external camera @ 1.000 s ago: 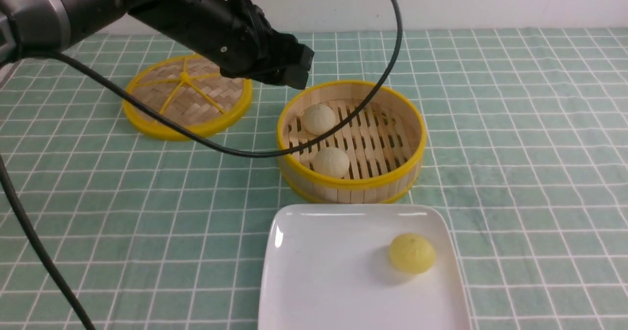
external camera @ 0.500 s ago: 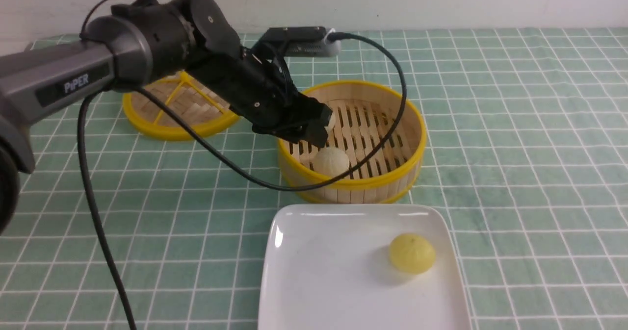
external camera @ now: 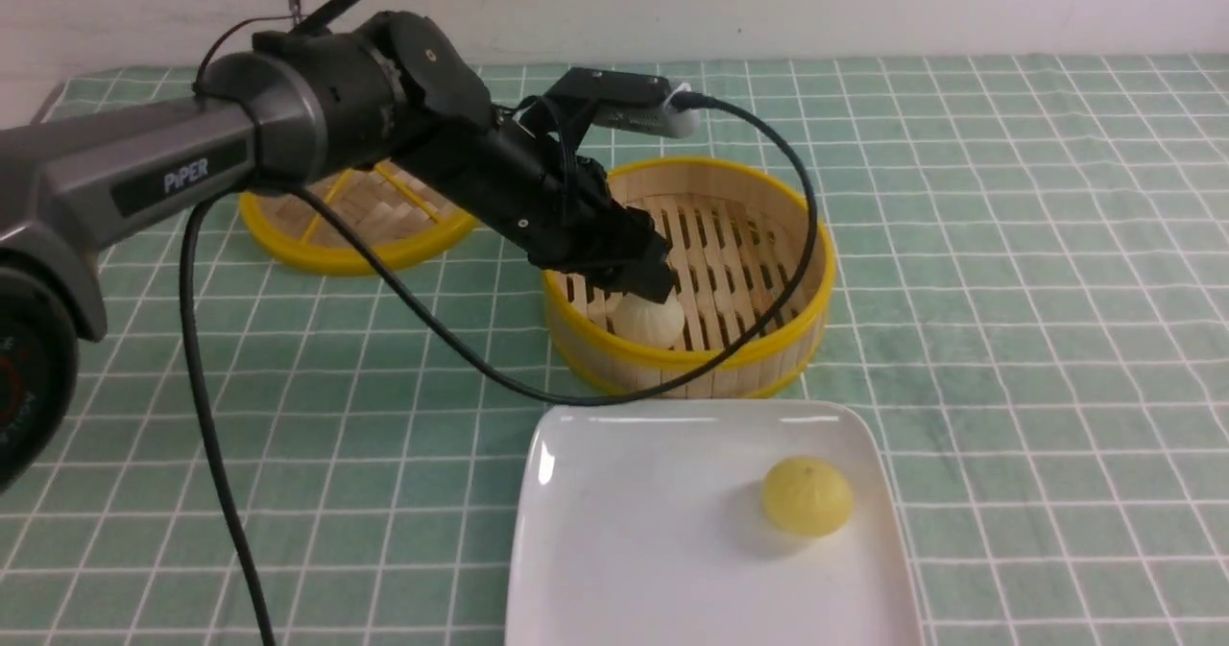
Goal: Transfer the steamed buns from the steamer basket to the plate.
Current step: Use the left arm to grab the steamed stuffed bun that is closest to it
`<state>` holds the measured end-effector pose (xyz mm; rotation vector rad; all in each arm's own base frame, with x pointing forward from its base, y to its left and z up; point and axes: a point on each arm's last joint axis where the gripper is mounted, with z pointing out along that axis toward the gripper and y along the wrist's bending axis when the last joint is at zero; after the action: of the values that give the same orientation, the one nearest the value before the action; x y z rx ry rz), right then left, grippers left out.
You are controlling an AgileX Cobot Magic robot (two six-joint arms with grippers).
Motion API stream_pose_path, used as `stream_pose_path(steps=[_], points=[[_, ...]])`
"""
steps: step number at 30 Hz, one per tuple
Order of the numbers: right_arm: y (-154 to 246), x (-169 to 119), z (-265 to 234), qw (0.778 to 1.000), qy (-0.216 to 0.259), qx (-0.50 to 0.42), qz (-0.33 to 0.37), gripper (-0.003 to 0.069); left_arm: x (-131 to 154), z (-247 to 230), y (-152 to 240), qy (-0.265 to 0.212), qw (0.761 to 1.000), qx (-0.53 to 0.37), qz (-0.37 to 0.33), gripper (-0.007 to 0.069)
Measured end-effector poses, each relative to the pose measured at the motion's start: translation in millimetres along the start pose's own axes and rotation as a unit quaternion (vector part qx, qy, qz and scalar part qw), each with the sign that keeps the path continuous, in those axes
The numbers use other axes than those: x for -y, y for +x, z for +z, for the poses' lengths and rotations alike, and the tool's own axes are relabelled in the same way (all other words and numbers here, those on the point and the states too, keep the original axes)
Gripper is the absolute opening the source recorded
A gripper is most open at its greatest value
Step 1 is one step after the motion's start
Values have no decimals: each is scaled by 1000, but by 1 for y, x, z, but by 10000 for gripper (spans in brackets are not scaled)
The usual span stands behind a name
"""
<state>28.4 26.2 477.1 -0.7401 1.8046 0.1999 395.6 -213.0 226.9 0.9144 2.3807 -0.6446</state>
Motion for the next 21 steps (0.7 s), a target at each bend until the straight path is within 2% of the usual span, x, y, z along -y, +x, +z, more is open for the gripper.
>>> stream_pose_path(steps=[5, 7, 12, 21], points=[[0, -1, 0, 1000, -3, 2, 2, 547, 14, 17, 1, -5, 999, -9, 41, 386], [-1, -1, 0, 1000, -8, 3, 4, 547, 14, 24, 3, -21, 998, -16, 53, 386], [-1, -3, 0, 1000, -18, 3, 8, 547, 6, 25, 4, -65, 997, -22, 41, 377], [0, -4, -1, 1000, -22, 1, 9, 547, 9, 11, -5, -79, 996, 3, 45, 312]])
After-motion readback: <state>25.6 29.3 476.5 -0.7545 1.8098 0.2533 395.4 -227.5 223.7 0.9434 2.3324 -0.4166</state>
